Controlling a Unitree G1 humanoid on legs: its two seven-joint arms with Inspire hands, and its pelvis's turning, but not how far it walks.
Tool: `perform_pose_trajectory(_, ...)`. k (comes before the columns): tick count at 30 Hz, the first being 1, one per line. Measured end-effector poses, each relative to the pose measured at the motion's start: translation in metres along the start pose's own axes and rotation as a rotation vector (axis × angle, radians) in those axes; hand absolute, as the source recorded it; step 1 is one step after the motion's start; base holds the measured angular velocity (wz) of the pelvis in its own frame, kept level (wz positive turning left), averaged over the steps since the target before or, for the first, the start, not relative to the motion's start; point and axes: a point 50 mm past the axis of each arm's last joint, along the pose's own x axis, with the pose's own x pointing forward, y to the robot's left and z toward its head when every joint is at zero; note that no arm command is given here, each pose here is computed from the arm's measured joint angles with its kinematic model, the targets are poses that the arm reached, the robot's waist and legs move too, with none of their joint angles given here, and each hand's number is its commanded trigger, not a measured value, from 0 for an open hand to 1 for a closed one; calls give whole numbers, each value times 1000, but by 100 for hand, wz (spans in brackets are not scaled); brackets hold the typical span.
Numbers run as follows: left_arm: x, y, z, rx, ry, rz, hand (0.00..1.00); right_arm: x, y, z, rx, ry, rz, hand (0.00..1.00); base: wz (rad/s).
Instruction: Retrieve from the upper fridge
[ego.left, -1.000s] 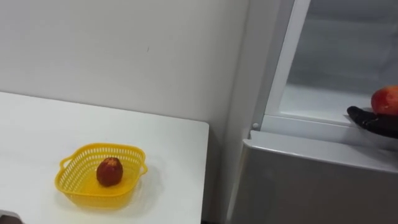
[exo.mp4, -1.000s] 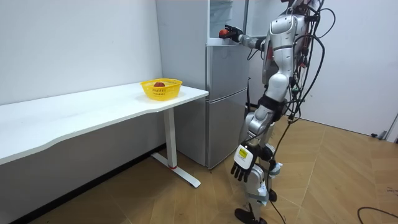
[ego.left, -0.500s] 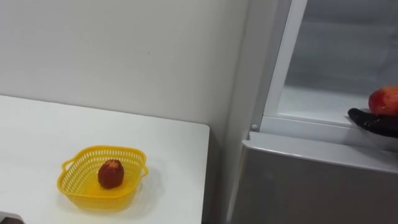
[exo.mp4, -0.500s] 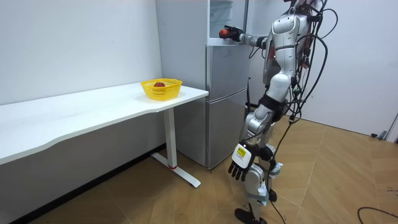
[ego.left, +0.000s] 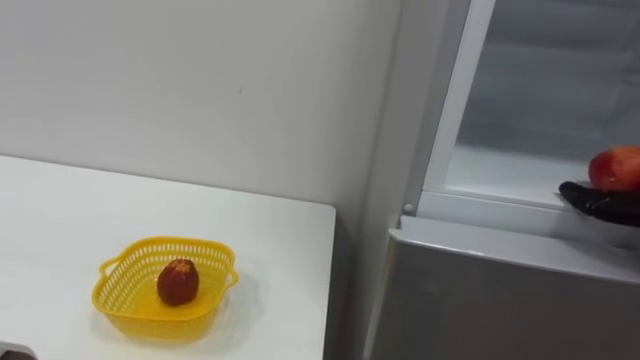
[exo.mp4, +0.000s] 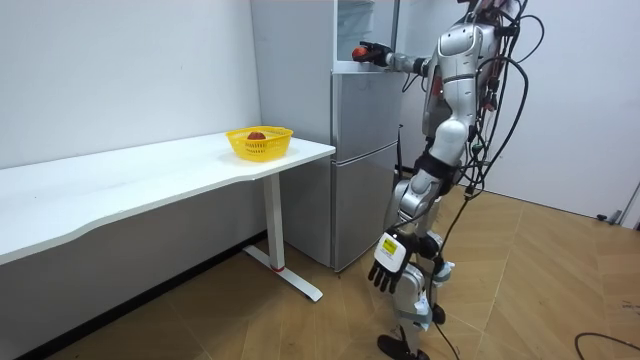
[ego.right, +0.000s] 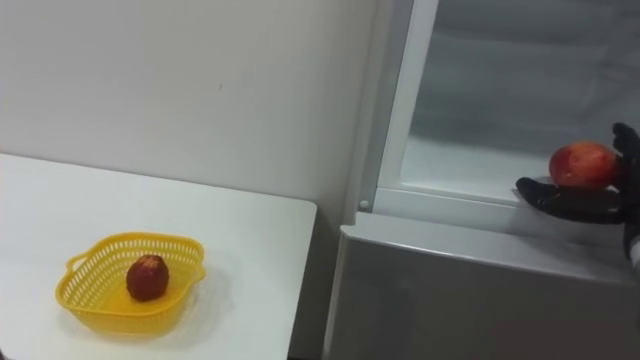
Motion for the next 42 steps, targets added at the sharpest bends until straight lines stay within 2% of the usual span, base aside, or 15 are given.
perform_pose_trajectory(8, 1, 1, 3, -1, 3, -3, 0, 0, -4, 1, -21, 4, 20, 100, 0)
perform_pose_trajectory(26, 2, 3, 7, 0, -3, -4, 0, 6, -20, 8, -8, 9, -53, 100, 0)
perform_pose_trajectory(37, 3, 4, 10, 1, -12, 2, 0, 7, -16, 16, 16, -13, -38, 100, -2)
perform_pose_trajectory(42, 3, 4, 11, 2, -16, 33, 0, -1, 1, 31, -15, -102, 3, 100, -2)
